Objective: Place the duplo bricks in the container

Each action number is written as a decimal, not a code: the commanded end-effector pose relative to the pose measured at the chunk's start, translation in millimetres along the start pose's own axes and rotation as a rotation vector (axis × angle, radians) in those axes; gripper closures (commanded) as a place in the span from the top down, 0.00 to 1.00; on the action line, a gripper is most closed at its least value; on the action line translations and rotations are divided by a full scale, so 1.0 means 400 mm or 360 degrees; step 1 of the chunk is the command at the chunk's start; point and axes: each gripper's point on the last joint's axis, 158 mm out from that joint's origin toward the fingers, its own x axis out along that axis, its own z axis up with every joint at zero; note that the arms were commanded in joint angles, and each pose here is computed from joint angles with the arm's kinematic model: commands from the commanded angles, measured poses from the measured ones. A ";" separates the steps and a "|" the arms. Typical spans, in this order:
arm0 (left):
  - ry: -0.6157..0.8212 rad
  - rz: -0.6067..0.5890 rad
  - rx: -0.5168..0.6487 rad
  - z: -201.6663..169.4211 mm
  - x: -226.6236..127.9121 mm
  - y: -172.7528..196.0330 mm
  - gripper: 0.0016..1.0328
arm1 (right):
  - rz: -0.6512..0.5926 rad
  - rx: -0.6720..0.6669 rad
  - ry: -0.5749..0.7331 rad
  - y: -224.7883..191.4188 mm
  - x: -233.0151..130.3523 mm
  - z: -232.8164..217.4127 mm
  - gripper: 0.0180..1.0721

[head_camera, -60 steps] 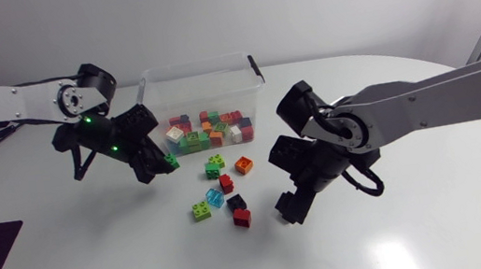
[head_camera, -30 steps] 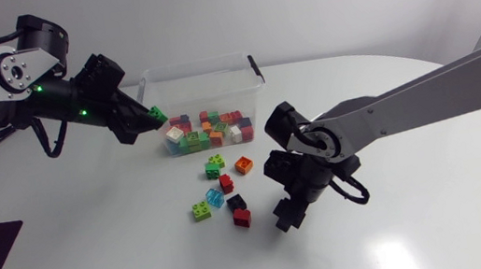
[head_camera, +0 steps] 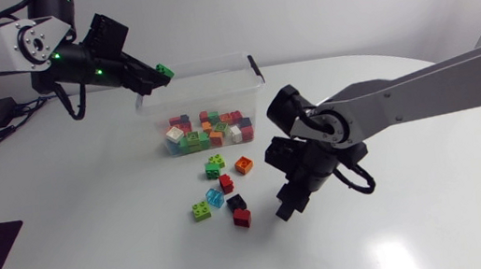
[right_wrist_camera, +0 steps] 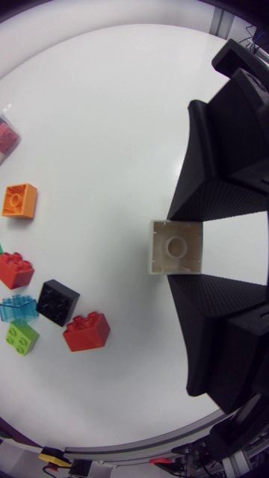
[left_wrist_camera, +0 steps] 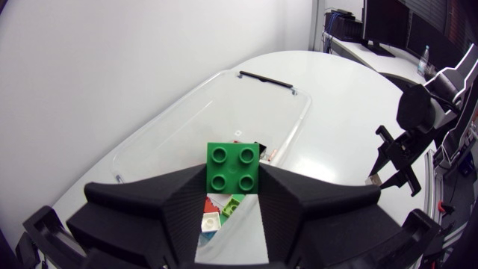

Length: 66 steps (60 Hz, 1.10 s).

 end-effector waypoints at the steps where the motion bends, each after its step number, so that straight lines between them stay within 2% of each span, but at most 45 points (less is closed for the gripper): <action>1: -0.0021 0.0001 -0.0038 0.030 0.039 0.014 0.29 | -0.0035 0.0018 -0.0075 -0.019 -0.048 0.034 0.34; 10: -0.0032 0.0088 -0.0052 0.071 0.084 0.065 0.30 | -0.0057 0.0013 -0.0160 -0.026 -0.097 0.074 0.34; 14: -0.0007 0.0143 -0.0042 0.071 0.106 0.082 0.38 | -0.0068 0.0013 -0.0200 -0.032 -0.118 0.094 0.34; 18: 0.0023 0.0193 -0.0036 0.062 0.130 0.104 0.59 | -0.0078 0.0008 -0.0246 -0.036 -0.140 0.119 0.34; 21: 0.0016 0.0205 -0.0027 0.063 0.135 0.111 0.92 | -0.0092 0.0007 -0.0293 -0.042 -0.163 0.141 0.34; 22: 0.0015 0.0206 -0.0023 0.063 0.136 0.111 0.97 | -0.0094 0.0004 -0.0302 -0.044 -0.167 0.147 0.34; 29: 0.0029 0.0235 -0.0028 0.053 0.127 0.120 0.96 | -0.0123 -0.0005 -0.0433 -0.058 -0.227 0.217 0.34; 40: 0.0009 0.0276 -0.0023 0.063 0.031 0.104 0.96 | -0.0147 -0.0009 -0.0573 -0.073 -0.283 0.303 0.34; 53: 0.0016 0.0268 0.0136 0.039 -0.107 -0.002 0.96 | -0.0178 0.0014 -0.0725 -0.120 -0.321 0.415 0.34; 66: 0.0089 0.0186 0.0273 -0.030 -0.175 -0.125 0.96 | -0.0208 0.0034 -0.0862 -0.166 -0.342 0.519 0.35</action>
